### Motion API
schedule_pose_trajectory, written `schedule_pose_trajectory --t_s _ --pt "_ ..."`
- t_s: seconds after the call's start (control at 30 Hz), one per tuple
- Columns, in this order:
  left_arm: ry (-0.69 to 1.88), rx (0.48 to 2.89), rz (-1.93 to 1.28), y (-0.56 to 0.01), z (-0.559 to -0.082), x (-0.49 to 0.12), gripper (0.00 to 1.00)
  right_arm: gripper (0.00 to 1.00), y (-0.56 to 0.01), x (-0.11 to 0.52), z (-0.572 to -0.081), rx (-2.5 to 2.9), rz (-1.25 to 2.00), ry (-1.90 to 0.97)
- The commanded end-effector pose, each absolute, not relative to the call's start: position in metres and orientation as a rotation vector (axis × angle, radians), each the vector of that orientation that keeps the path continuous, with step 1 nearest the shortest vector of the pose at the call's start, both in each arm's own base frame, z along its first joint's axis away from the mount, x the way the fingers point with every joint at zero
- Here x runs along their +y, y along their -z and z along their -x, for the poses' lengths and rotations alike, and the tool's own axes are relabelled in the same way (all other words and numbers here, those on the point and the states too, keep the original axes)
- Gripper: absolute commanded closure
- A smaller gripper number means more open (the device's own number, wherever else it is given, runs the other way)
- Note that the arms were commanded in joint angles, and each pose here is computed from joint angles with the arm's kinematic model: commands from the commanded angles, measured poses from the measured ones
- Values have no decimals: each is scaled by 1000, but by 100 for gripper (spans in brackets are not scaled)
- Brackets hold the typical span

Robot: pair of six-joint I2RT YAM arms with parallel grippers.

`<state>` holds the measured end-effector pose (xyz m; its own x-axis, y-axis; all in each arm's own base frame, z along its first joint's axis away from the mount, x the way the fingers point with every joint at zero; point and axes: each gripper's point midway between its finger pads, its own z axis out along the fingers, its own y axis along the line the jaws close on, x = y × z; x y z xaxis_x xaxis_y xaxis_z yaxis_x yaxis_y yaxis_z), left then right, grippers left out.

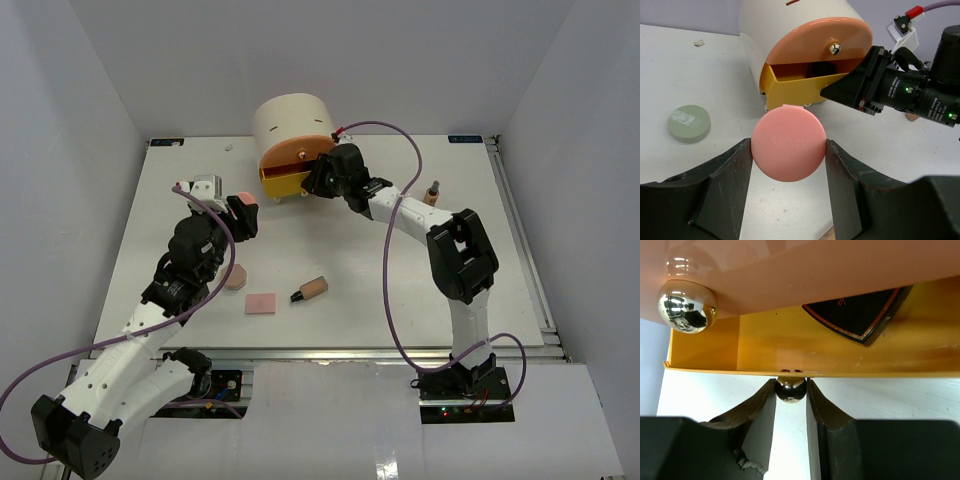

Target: Organize the makeup

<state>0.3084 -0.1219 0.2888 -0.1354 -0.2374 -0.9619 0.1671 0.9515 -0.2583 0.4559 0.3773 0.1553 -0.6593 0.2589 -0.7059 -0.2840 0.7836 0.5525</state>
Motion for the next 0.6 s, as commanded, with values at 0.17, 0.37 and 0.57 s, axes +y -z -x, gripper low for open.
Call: schedule_pose_trajectory --t_s 0.17,0.37,0.57 --pt "452 1667 19 -291 -318 -144 74 83 -169 356 -420 2134 33 -850" --pt "507 1678 -9 -290 -331 -163 74 82 -170 359 -406 2144 55 -895" --pt "536 1691 -39 -293 -347 -179 74 81 -172 358 -395 2150 61 -913"
